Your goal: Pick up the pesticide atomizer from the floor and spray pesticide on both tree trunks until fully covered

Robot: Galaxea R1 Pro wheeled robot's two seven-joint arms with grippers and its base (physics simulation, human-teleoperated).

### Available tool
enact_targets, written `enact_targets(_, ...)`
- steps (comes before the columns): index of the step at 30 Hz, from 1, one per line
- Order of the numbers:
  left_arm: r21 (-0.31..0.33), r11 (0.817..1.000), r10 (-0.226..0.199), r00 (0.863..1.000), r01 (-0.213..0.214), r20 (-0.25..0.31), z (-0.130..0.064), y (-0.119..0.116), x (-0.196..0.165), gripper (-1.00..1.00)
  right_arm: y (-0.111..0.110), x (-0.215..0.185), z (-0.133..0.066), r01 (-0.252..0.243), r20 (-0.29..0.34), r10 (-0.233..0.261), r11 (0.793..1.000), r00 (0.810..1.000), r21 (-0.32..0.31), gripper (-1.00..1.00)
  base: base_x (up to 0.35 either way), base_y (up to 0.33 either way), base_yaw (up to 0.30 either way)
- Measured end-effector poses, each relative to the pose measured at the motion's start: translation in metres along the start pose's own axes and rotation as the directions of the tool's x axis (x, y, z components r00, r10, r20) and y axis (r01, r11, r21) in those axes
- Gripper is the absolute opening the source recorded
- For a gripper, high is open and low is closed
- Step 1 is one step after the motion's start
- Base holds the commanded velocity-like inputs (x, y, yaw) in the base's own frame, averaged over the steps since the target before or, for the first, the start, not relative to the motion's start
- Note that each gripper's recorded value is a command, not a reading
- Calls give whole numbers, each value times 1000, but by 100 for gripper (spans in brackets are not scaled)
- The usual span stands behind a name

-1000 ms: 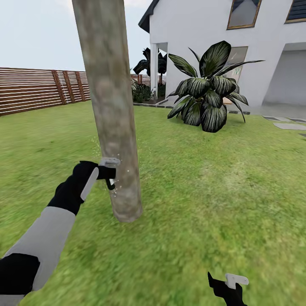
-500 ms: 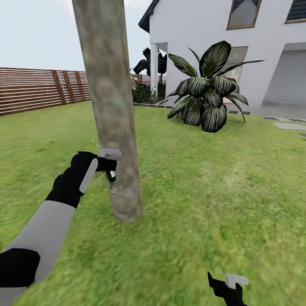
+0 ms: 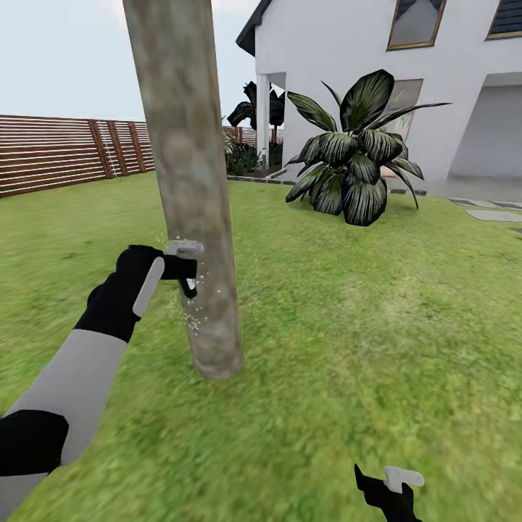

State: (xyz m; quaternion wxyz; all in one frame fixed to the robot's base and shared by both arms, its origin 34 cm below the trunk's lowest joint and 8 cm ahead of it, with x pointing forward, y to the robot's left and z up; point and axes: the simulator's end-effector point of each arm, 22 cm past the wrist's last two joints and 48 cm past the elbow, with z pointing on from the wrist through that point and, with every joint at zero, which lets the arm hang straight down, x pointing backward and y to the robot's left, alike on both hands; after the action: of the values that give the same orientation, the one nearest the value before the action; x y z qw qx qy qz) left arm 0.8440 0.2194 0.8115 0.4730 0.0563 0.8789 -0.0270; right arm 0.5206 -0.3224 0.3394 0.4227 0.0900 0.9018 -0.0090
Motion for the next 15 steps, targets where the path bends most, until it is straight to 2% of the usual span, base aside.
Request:
enact_targets(6, -48, 999, -4, 1000, 3, -29, 4, 31, 20, -100, 0, 0, 0, 0, 0, 0, 1000, 1000, 0, 100, 0, 0, 0)
enact_targets(10, -38, 999, -14, 991, 9, -136, 26, 23, 104, -100, 0, 0, 0, 2, -1, -2, 1000, 1000, -1, 100, 0, 0, 0)
enact_targets(11, -36, 999, -16, 990, 11, -138, 30, 21, 120, -100, 0, 0, 0, 2, -1, -2, 1000, 1000, -1, 100, 0, 0, 0)
enact_targets(12, -38, 999, -21, 994, 17, -110, 38, 20, 139, -100, 0, 0, 0, 2, -1, -2, 1000, 1000, -1, 100, 0, 0, 0)
enact_targets(15, -65, 997, -43, 987, 33, -154, 59, 30, 196, -100, 0, 0, 0, 2, -1, -2, 1000, 1000, -1, 100, 0, 0, 0)
